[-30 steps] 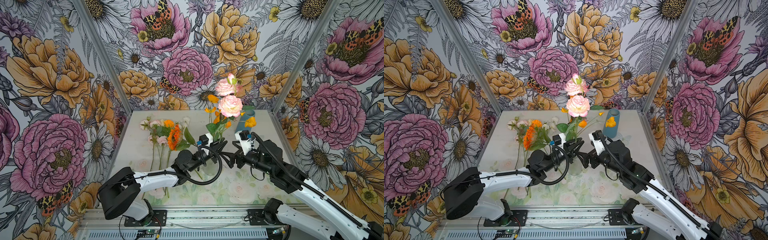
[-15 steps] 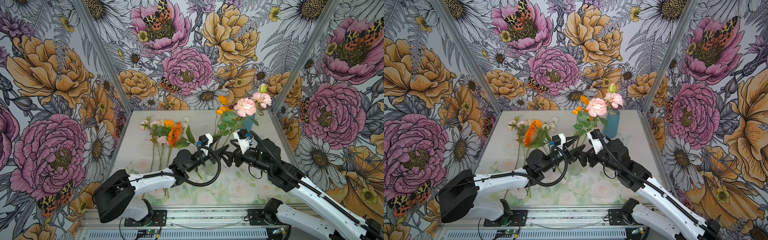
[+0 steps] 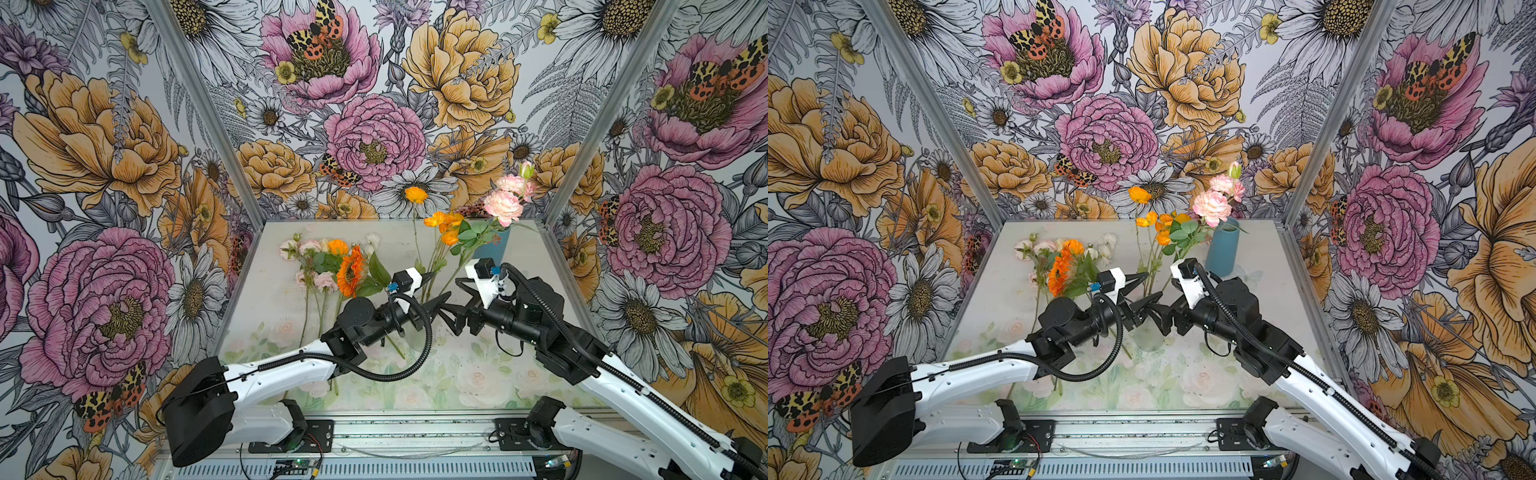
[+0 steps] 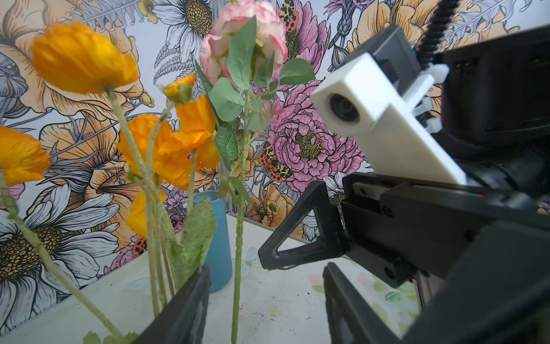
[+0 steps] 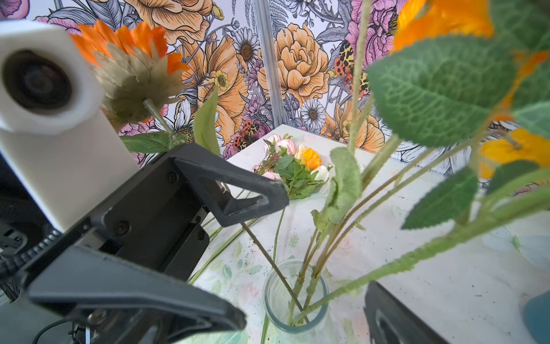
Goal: Arrange the flowers into the vase
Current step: 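Open the left gripper and move it back to the flower bunch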
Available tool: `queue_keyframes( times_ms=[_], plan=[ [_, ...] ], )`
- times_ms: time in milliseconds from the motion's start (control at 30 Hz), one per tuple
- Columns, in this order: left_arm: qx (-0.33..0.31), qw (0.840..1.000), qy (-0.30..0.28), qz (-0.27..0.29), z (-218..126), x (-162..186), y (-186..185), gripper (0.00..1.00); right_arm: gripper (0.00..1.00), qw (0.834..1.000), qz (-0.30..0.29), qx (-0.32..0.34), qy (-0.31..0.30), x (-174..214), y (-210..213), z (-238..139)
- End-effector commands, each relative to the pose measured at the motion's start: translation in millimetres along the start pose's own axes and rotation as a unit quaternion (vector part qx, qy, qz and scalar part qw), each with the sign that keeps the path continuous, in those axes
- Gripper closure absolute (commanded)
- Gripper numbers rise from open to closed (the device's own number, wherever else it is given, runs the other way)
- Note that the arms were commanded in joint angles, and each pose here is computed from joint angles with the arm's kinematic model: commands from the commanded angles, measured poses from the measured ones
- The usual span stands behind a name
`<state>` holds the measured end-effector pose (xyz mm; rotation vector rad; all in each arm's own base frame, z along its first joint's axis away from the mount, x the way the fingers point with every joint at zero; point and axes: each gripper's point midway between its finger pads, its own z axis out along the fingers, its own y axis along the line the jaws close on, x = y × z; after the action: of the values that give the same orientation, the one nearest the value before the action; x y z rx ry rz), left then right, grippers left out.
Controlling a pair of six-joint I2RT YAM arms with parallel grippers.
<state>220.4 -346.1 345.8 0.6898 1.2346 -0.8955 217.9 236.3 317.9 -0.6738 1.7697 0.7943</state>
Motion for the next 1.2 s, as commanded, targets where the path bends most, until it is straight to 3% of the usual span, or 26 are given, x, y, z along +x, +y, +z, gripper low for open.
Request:
queue_keyframes(
  times_ms=[0,100,233,333,467,567,700,767,867,967,1167],
  plan=[
    [0.006,0.999,-0.041,0.007,-16.4,-40.2,-5.1,0.38,0.00,0.999,0.003,0.046,0.002,-1.2,-17.4,-5.1],
    [-0.012,1.000,-0.023,-0.006,-27.2,-55.7,-2.5,0.40,0.01,0.999,0.011,0.045,-0.001,-3.4,-15.9,-8.9],
    [-0.027,0.995,0.090,-0.035,-46.3,-38.7,-0.2,0.42,0.01,0.999,0.026,0.044,0.019,7.1,-15.0,-12.2],
    [-0.026,0.982,0.173,-0.067,-69.8,-10.5,-4.7,0.45,0.01,0.998,0.033,0.045,0.036,21.7,-15.4,-16.9],
    [-0.086,0.956,0.259,-0.106,-103.0,33.8,9.2,0.58,0.01,0.996,0.044,0.049,0.056,38.5,-16.8,-22.2],
    [-0.127,0.937,0.297,-0.131,-116.4,58.2,20.9,0.60,0.01,0.995,0.053,0.037,0.079,48.5,-12.7,-21.0],
    [-0.207,0.914,0.303,-0.171,-119.8,86.7,55.2,0.67,0.00,0.993,0.060,0.023,0.098,59.3,-9.3,-16.1],
    [-0.286,0.879,0.301,-0.237,-130.8,113.3,94.5,0.68,0.01,0.992,0.061,0.020,0.105,63.1,-8.8,-14.0],
    [-0.334,0.831,0.267,-0.357,-144.8,155.4,145.5,0.73,0.00,0.992,0.059,0.019,0.107,64.8,-9.3,-12.9],
    [-0.341,0.810,0.200,-0.434,-146.6,172.2,175.9,0.71,0.00,0.993,0.058,0.014,0.100,59.9,-6.6,-15.7],
    [-0.355,0.775,0.125,-0.508,-140.2,200.8,225.8,0.68,0.01,0.994,0.053,0.015,0.094,58.1,-6.4,-18.3]
  ],
)
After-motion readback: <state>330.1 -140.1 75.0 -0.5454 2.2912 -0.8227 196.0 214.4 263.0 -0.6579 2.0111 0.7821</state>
